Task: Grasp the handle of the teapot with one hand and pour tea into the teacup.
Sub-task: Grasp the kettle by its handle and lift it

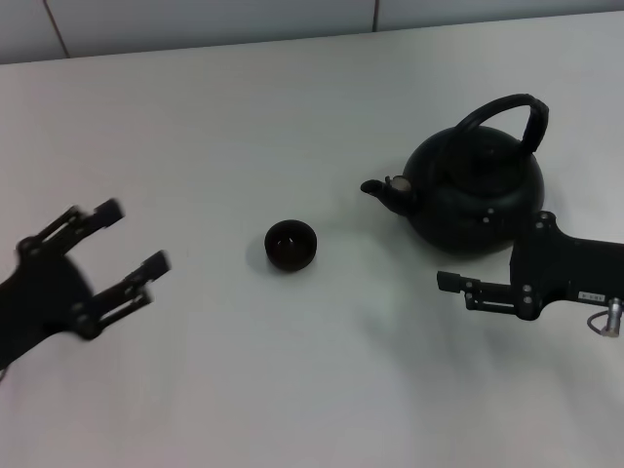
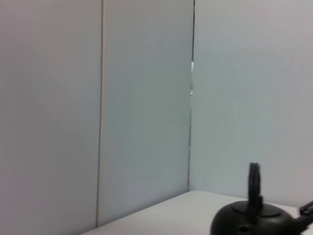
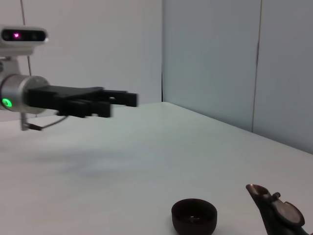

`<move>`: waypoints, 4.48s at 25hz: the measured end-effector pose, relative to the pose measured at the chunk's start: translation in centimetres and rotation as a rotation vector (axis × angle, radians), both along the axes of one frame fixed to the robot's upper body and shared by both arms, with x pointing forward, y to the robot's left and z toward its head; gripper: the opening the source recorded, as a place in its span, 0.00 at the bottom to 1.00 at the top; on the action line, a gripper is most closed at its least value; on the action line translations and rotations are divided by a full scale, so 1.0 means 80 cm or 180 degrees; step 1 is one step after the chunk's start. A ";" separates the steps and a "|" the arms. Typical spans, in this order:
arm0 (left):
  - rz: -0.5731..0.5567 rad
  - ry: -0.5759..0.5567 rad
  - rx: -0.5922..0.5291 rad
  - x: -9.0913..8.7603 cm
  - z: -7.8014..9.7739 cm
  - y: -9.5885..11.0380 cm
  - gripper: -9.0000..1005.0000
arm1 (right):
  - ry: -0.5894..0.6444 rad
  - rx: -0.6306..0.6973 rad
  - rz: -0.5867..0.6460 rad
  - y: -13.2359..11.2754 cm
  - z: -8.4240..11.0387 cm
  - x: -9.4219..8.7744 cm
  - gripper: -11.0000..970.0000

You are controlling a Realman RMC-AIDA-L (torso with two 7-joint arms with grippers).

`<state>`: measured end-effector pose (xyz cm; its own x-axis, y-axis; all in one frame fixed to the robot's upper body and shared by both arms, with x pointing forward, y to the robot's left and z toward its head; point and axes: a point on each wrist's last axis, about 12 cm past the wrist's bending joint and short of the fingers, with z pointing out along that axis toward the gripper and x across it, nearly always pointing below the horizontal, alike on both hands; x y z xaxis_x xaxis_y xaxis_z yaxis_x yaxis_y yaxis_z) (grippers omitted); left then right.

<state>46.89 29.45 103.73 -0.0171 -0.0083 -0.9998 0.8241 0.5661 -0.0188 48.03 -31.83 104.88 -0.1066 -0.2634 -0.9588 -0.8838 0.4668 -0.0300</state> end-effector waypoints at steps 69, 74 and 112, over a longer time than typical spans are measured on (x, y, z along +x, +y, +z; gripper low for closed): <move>-0.0157 0.0270 0.0583 -0.039 -0.007 0.048 0.80 | -0.0914 0.0732 -0.2810 0.012 -0.063 -0.050 0.67; -0.0158 0.0269 0.0535 -0.040 -0.008 0.045 0.80 | -0.0802 0.0713 -0.2629 0.006 -0.056 -0.020 0.65; -0.0056 0.0228 0.0462 -0.042 -0.008 0.046 0.80 | -0.0739 0.0618 -0.2364 0.020 -0.046 0.023 0.10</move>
